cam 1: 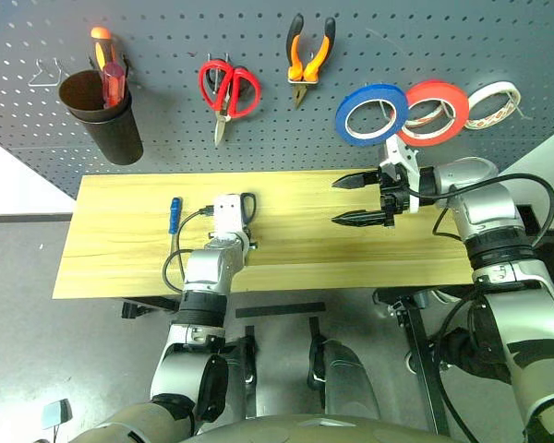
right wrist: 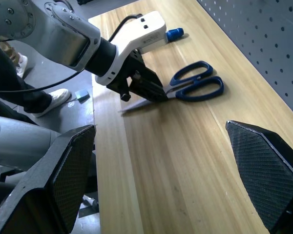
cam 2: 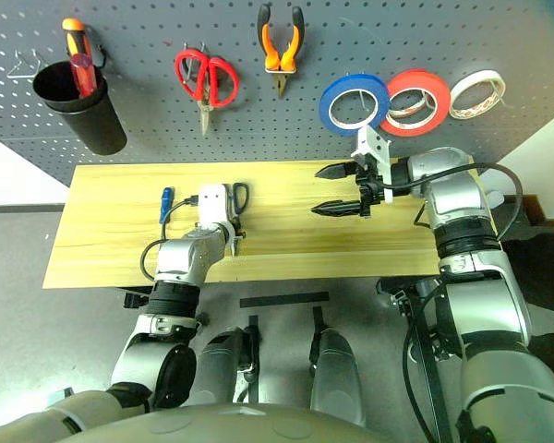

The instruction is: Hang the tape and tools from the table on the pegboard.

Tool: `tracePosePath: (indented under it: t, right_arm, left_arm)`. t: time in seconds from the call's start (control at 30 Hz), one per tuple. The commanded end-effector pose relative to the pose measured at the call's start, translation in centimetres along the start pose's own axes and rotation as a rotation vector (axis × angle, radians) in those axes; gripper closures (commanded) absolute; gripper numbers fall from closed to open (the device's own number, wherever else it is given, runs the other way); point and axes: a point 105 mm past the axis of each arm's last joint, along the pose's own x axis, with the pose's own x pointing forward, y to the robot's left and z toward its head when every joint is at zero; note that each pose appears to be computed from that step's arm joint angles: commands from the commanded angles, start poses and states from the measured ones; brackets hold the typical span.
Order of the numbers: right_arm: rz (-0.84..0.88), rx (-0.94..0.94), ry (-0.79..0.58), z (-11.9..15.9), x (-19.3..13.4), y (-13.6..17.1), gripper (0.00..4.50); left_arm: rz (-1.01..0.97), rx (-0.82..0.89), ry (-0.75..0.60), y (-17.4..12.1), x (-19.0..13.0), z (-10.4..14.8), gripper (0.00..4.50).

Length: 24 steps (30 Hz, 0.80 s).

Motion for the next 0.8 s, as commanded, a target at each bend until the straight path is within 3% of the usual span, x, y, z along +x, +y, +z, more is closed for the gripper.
tracePosePath:
  t: [0.03, 0.27, 0.43, 0.57, 0.8]
  right_arm:
    - [-0.004, -0.031, -0.011, 1.1, -0.7, -0.3, 0.00]
    - [0.002, -0.028, -0.013, 1.0, -0.7, -0.3, 0.00]
    - [0.002, -0.043, -0.033, 1.6, -0.9, -0.3, 0.00]
    - [-0.011, -0.039, -0.093, 2.8, -1.3, -0.4, 0.00]
    - [0.014, -0.065, -0.151, 4.5, -2.4, 0.4, 0.00]
  left_arm:
    - [0.003, -0.023, 0.057, 0.1, 0.0, -1.8, 3.79]
    - [0.009, -0.038, 0.071, 0.7, -0.1, -2.0, 3.78]
    - [-0.097, -0.029, 0.032, 0.5, -1.3, -0.3, 3.78]
    - [-0.214, 0.070, -0.024, 0.9, -3.1, 1.5, 3.78]
    - [-0.394, 0.222, -0.239, 1.9, -8.2, 3.6, 3.78]
